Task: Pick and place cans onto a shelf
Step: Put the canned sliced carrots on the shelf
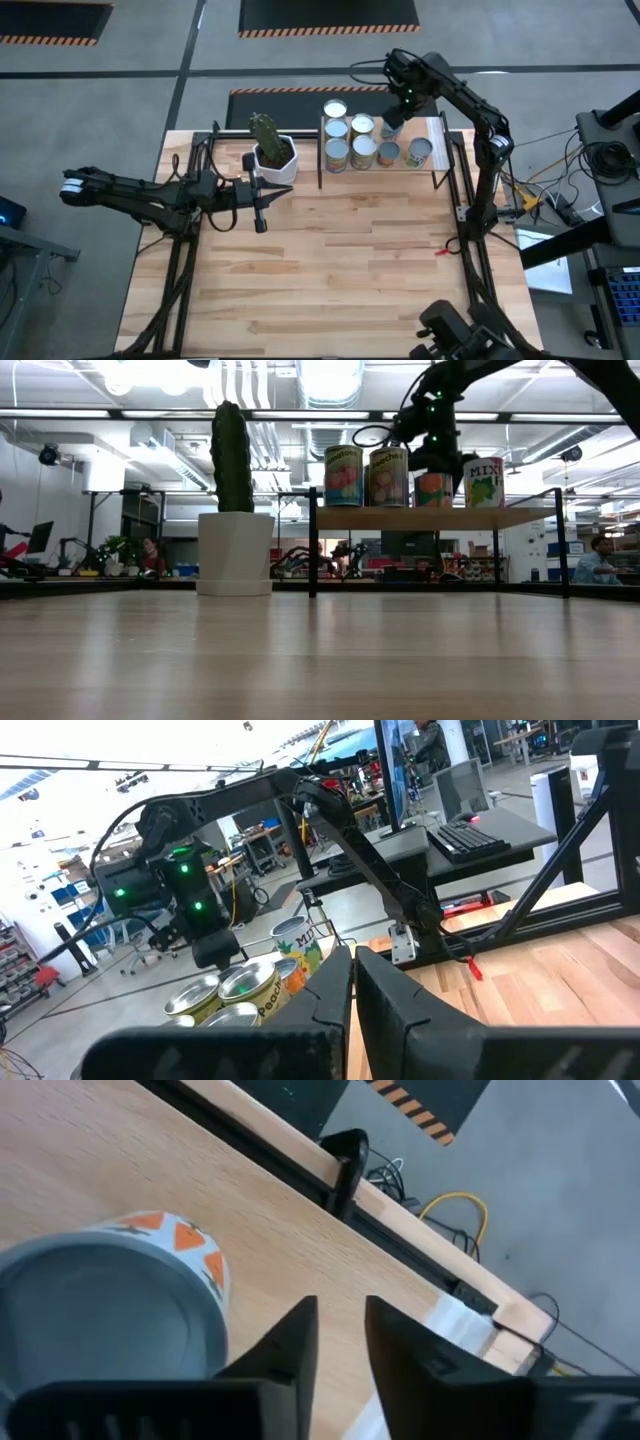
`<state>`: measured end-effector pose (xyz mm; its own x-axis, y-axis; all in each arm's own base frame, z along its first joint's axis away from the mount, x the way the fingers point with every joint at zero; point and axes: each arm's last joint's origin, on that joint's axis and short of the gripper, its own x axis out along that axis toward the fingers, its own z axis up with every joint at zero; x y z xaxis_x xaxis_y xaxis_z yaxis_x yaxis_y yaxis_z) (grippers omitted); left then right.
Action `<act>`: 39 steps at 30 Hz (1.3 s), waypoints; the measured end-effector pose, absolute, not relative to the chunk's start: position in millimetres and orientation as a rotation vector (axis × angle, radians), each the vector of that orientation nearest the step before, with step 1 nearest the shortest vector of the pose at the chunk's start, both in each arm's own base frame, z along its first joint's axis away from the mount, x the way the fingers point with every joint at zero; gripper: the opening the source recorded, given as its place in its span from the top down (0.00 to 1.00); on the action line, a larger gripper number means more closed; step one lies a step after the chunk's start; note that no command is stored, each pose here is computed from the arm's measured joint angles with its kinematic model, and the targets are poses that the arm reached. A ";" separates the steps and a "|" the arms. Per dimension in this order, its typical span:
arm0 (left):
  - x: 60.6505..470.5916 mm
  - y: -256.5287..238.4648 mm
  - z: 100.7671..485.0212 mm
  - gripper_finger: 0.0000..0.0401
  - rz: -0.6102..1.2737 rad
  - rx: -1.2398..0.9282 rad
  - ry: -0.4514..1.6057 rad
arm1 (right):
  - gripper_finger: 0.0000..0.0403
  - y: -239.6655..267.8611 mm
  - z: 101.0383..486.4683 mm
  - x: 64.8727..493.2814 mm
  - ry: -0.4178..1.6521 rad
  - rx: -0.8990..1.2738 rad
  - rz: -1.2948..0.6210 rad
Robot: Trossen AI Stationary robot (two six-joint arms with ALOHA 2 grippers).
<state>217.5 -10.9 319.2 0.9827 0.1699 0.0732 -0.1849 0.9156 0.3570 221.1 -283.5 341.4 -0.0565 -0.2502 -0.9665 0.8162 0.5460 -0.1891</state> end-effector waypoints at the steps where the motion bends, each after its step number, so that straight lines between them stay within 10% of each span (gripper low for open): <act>1: 217.5 -10.8 319.2 1.00 0.183 0.371 -0.041 | 0.83 -283.7 340.2 222.1 1.360 0.531 -0.935; 39: 217.5 -10.8 319.2 1.00 0.183 0.375 -0.041 | 0.91 -245.8 374.8 226.5 1.219 0.463 -0.822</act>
<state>217.5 -10.8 319.2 0.9826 0.1703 0.0736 -0.1854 0.9143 0.3601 226.5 -245.8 374.8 0.1167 -0.3025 -0.9460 0.7636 0.6364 -0.1093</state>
